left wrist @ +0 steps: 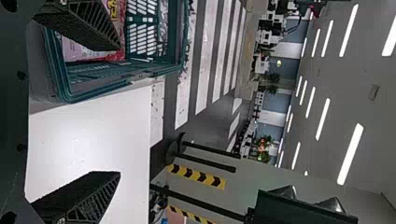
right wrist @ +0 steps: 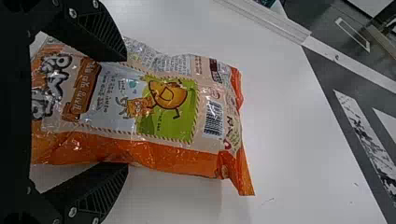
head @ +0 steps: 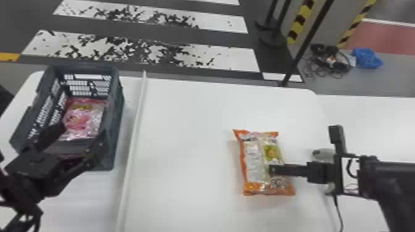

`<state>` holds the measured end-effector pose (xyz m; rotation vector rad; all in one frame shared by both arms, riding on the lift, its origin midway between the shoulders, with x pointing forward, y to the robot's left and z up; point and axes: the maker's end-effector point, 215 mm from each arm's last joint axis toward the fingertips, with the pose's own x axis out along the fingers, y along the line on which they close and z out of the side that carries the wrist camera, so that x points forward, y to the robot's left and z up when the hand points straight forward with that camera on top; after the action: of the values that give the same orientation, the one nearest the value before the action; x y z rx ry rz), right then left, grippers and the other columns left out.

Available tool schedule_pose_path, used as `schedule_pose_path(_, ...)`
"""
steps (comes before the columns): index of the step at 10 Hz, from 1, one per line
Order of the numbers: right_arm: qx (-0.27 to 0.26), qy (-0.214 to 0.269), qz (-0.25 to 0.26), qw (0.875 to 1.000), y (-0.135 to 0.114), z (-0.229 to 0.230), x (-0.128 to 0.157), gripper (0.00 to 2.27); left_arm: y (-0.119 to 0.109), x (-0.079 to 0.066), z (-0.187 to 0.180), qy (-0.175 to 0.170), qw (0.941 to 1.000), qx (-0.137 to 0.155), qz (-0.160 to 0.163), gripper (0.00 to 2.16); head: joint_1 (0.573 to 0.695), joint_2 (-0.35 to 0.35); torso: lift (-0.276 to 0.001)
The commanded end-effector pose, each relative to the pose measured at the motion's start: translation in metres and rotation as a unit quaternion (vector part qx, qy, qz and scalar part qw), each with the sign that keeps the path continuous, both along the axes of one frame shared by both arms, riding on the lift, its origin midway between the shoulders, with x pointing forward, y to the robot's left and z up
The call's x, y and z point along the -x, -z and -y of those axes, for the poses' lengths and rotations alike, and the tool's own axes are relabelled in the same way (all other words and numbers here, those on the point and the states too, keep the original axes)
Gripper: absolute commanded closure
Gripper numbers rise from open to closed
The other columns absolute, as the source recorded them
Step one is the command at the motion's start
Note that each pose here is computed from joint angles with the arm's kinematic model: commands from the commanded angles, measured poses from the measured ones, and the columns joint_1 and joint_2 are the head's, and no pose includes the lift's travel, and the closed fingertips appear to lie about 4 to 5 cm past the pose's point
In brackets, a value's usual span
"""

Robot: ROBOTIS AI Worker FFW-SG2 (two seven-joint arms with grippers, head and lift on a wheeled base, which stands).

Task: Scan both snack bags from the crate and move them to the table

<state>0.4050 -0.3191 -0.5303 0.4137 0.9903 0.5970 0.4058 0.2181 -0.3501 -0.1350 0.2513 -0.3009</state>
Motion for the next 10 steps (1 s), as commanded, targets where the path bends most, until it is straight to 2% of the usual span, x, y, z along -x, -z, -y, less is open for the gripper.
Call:
schedule_pose_path(1,0.002,-0.009,-0.006,1.000,0.005,-0.006,0.002,0.29,0.002,0.000,-0.001,-0.001,1.0000,0.000,-0.001,0.04,0.695,-0.144,-0.087)
schedule_pose_path(2,0.001,-0.019,-0.004,1.000,0.004,-0.011,0.002,1.00,0.001,0.000,-0.001,-0.001,1.0000,-0.001,-0.001,0.04,0.695,-0.137,-0.087)
schedule_pose_path(3,-0.001,-0.023,0.010,1.000,0.002,-0.015,-0.002,2.03,0.002,0.000,-0.001,-0.001,1.0000,0.000,-0.001,0.04,0.695,-0.130,-0.087)
schedule_pose_path(5,-0.004,-0.019,0.016,1.000,-0.004,-0.014,-0.001,2.12,0.002,0.000,-0.001,-0.001,1.0000,0.000,-0.002,0.04,0.695,-0.121,-0.087)
schedule_pose_path(7,-0.017,-0.010,0.008,1.000,-0.019,-0.015,0.006,2.12,0.002,0.000,-0.001,-0.002,1.0000,0.000,-0.001,0.04,0.695,-0.120,-0.087)
schedule_pose_path(8,-0.028,-0.001,0.008,1.000,-0.036,-0.015,0.010,2.12,0.002,0.000,-0.001,-0.003,1.0000,0.001,-0.001,0.04,0.695,-0.120,-0.087)
schedule_pose_path(10,-0.063,0.024,0.031,0.997,-0.088,-0.011,0.009,2.12,0.006,0.000,-0.001,-0.003,1.0000,0.003,-0.004,0.04,0.695,-0.119,-0.087)
